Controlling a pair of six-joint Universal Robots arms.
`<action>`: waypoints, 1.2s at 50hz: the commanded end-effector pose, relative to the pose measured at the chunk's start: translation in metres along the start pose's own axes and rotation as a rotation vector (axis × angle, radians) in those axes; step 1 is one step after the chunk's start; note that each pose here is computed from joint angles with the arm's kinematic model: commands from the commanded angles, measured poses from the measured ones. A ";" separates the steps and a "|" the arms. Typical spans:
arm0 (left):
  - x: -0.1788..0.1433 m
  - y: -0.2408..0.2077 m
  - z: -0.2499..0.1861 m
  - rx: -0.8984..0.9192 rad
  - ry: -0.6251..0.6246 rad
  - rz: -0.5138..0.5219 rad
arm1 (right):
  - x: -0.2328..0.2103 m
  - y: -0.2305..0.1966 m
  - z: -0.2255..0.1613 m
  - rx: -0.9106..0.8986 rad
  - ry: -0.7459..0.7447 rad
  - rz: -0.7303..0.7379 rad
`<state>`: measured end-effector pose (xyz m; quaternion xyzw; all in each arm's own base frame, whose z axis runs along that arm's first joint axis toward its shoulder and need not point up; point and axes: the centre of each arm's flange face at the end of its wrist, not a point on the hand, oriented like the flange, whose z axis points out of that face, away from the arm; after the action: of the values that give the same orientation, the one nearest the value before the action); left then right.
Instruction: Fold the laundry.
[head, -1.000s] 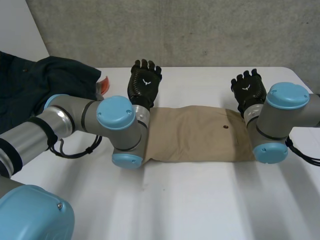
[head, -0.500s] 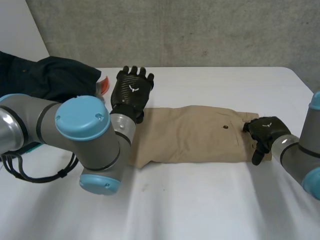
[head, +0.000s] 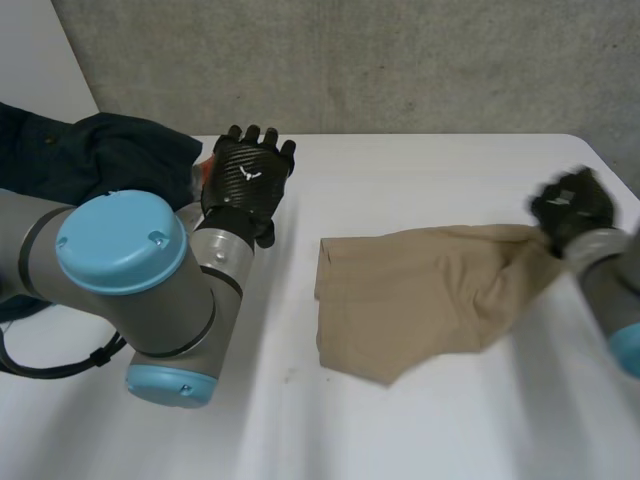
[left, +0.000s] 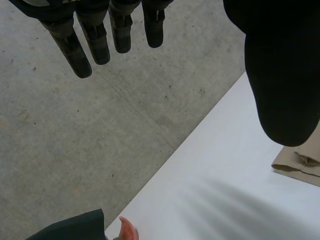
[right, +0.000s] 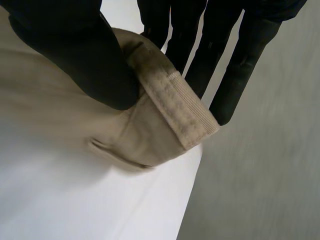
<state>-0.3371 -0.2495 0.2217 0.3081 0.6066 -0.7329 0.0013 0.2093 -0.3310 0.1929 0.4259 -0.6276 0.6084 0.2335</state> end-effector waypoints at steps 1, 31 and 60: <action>-0.003 -0.002 -0.006 -0.001 -0.002 -0.027 | -0.089 -0.096 -0.056 0.480 -0.186 -0.092; 0.059 -0.021 0.021 0.051 0.237 -0.175 | -0.005 -0.050 -0.029 0.178 -0.326 0.750; 0.094 0.055 0.009 -0.497 0.314 -0.019 | -0.076 -0.008 0.034 -0.030 -0.581 0.449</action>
<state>-0.3977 -0.2416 0.1301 0.3925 0.7584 -0.5199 -0.0219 0.2661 -0.3402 0.1281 0.4213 -0.7578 0.4834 -0.1206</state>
